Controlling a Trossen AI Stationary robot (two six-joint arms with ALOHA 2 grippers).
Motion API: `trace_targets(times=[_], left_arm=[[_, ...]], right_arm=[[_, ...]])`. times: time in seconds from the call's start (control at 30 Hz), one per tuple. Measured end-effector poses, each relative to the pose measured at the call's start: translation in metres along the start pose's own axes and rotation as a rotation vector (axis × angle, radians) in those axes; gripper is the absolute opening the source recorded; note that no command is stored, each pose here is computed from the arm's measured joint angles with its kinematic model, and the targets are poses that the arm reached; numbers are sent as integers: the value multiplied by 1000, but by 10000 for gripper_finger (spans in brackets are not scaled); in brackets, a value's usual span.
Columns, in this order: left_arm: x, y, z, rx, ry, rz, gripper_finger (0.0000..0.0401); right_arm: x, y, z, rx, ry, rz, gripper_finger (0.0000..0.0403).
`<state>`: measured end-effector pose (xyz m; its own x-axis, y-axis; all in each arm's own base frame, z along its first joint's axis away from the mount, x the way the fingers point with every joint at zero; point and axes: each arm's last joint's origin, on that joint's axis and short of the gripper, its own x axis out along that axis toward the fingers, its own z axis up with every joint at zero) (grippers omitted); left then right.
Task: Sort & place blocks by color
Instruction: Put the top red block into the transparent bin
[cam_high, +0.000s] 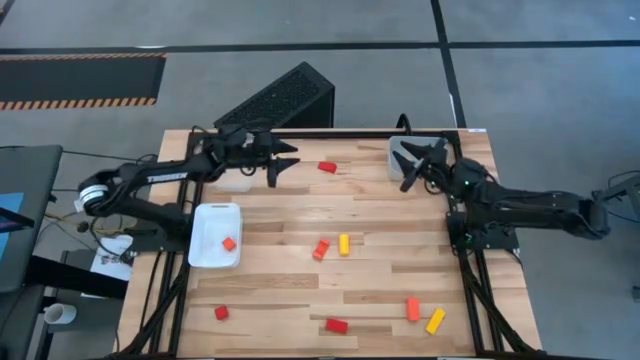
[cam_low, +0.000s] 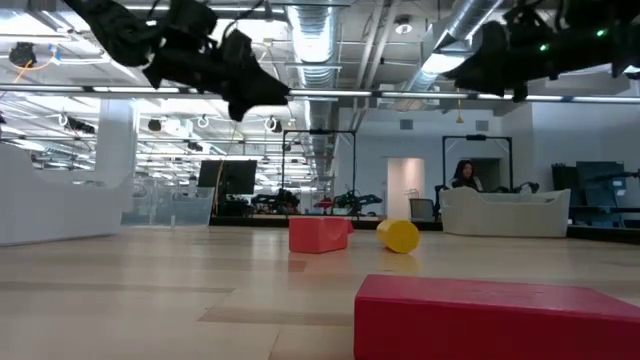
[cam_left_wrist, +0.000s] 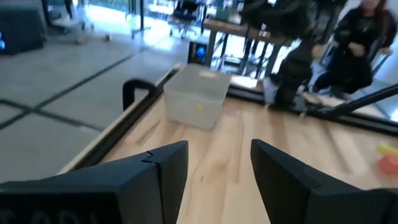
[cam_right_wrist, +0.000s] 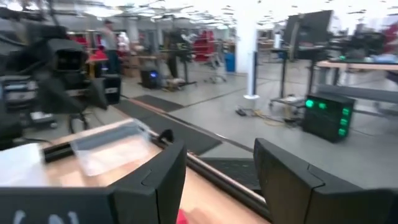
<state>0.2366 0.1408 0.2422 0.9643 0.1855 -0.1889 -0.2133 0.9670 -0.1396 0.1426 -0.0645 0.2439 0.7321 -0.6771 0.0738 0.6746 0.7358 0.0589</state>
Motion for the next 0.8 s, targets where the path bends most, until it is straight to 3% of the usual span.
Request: trace_targets(times=[0.2,0.37,0.6,0.8], left_arm=[[27,9,-3,-5,83,-11,161],[52,19,14,82,254,5,170],[100,36,21,268,547,35,228],[141,42,12,380,653,-22,274]], right_arm=[[11,-11,-5,-14,19,-75,209],[15,-15,-8,16,36,-16,209],[18,-14,-13,92,79,38,209],[23,-6,-25,136,162,99,209]])
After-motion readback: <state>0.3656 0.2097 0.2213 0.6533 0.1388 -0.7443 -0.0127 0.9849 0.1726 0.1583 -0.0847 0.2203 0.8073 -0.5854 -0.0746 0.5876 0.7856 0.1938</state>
